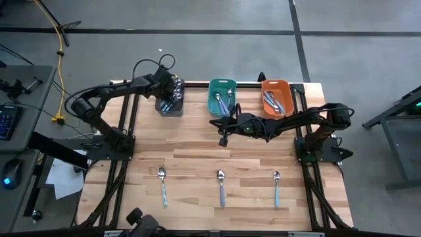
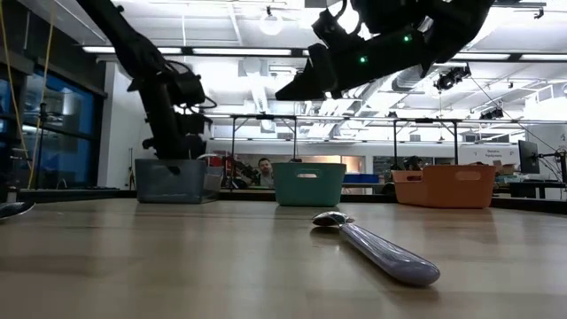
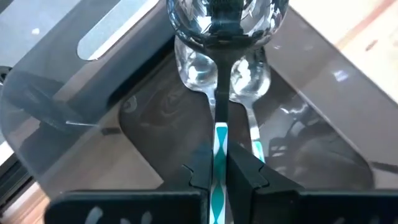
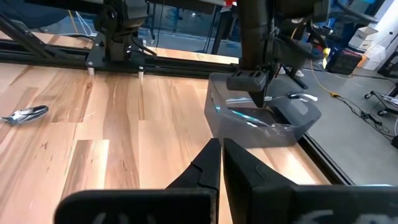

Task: Sort silverware by color (type)
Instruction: Put the top white spoon into the black bin, then put the purple spoon into the green bin

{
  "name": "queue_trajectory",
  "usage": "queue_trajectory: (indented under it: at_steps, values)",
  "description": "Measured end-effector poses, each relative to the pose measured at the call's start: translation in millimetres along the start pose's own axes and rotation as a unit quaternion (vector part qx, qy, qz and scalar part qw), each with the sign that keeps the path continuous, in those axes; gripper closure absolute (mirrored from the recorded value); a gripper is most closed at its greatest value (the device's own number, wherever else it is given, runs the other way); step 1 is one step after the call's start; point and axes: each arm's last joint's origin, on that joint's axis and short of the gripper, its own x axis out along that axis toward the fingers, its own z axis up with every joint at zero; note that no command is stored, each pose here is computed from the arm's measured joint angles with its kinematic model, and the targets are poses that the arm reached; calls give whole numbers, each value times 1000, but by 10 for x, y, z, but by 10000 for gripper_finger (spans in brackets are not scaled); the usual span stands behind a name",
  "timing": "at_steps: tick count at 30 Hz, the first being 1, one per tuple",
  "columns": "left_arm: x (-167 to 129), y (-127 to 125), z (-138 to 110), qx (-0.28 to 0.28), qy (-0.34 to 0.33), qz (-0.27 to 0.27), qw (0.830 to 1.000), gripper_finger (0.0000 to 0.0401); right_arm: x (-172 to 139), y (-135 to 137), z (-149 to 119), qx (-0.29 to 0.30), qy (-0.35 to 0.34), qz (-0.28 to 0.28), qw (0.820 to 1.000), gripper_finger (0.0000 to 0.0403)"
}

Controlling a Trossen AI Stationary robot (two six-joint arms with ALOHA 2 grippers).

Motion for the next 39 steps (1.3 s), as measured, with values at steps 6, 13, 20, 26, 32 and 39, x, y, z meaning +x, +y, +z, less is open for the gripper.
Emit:
queue_trajectory:
  at_steps: [6, 13, 20, 26, 32, 39]
  values:
    - [71, 21, 5, -5, -1, -13, 1000, 374, 0, 1, -3, 0, 1, 0, 1000, 402]
    - [72, 12, 18, -4, -7, -18, 1000, 323, 0, 3, -19, -2, 9, 2, 1000, 403]
    - [27, -18, -16, 8, -59, 9, 998, 330, -83, 0, -11, 15, 44, 7, 999, 403]
    - [29, -220, -254, 10, -168, 3, 986, 360, -342, 75, 37, 34, 117, -20, 992, 403]
    - [-76, -367, -467, 0, -297, -13, 955, 366, -618, 241, 30, 62, 183, -43, 980, 403]
    - [-265, -513, -717, 8, -430, -53, 901, 366, -827, 481, -24, 144, 230, -33, 962, 403]
